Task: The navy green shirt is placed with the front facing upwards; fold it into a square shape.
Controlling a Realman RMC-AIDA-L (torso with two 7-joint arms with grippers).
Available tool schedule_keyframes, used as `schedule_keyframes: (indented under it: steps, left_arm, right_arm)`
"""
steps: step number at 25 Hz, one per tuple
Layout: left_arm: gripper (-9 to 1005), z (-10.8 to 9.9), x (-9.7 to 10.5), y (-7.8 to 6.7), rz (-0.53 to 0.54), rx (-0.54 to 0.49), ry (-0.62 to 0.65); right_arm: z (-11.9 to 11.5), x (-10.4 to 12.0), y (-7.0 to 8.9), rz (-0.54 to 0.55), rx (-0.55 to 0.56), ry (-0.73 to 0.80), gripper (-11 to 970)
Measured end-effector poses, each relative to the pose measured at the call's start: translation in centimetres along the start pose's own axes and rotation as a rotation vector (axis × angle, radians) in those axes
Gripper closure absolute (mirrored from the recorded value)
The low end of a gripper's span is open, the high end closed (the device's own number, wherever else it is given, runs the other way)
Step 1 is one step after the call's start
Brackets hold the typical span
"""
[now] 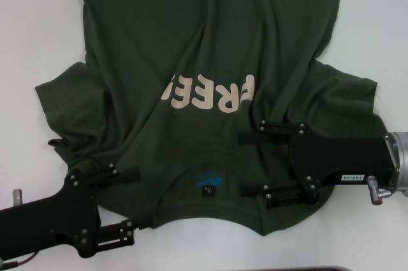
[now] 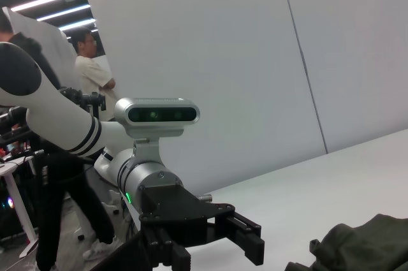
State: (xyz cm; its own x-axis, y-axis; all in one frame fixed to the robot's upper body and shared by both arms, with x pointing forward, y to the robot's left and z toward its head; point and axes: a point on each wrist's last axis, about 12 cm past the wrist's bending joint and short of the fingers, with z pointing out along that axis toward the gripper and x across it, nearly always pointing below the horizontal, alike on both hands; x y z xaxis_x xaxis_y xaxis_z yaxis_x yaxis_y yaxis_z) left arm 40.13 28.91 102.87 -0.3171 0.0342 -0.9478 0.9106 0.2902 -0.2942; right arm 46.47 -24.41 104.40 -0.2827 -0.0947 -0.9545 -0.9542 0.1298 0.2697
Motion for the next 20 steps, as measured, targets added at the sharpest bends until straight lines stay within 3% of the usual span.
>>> schedule_keyframes:
  steps: [20]
  left_arm:
    - [230,-0.1,-0.53,0.44,-0.034,-0.032,-0.039]
  right_arm:
    - [0.02,0.07,0.06,0.008,-0.002,-0.001,53]
